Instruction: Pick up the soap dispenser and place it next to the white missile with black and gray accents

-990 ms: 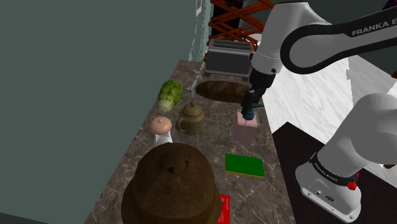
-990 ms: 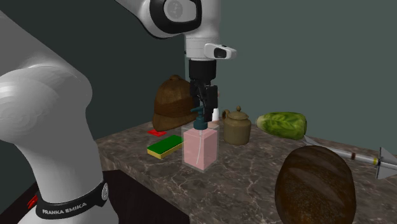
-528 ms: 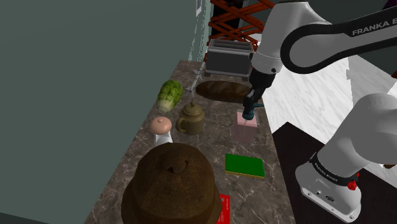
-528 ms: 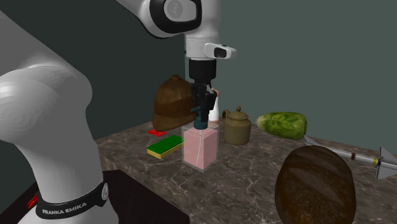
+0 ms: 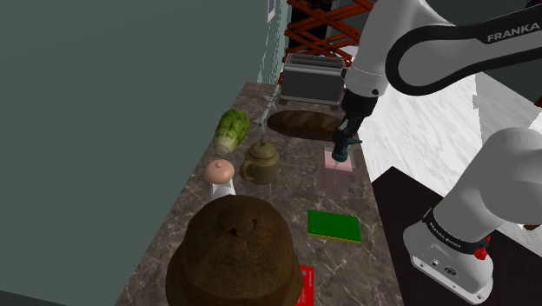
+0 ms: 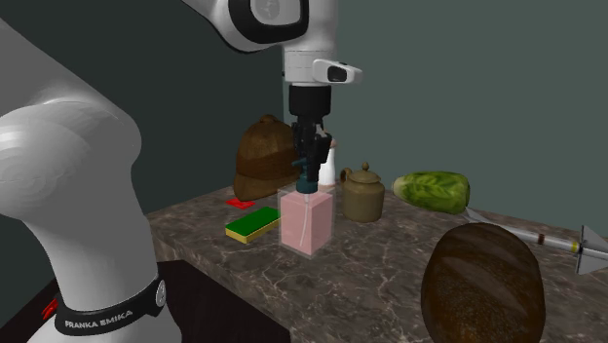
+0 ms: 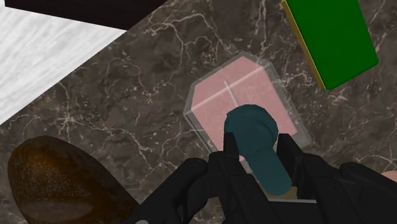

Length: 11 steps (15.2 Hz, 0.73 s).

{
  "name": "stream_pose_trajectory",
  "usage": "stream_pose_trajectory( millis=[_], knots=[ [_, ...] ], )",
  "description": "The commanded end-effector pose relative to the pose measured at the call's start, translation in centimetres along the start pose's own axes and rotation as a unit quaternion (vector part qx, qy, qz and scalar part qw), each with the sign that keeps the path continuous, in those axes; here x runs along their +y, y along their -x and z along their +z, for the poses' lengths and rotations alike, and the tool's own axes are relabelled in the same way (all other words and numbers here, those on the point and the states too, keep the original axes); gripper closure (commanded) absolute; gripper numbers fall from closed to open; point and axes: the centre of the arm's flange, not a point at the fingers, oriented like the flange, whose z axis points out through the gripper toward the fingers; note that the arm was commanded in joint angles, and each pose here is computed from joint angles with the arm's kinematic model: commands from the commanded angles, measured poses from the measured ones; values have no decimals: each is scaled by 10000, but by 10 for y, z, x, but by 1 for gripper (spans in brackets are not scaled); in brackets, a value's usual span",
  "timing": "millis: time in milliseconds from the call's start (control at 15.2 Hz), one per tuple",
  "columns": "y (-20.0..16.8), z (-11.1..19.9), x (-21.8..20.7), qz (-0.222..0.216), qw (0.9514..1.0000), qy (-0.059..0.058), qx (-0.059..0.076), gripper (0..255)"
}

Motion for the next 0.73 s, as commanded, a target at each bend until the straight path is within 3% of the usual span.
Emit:
stream_pose_trajectory(
  millis=[0, 660],
  knots=[
    [0, -10, 0, 0, 10000, 1, -2, 255],
    [-1, -63, -3, 0, 10000, 1, -2, 255]
  ],
)
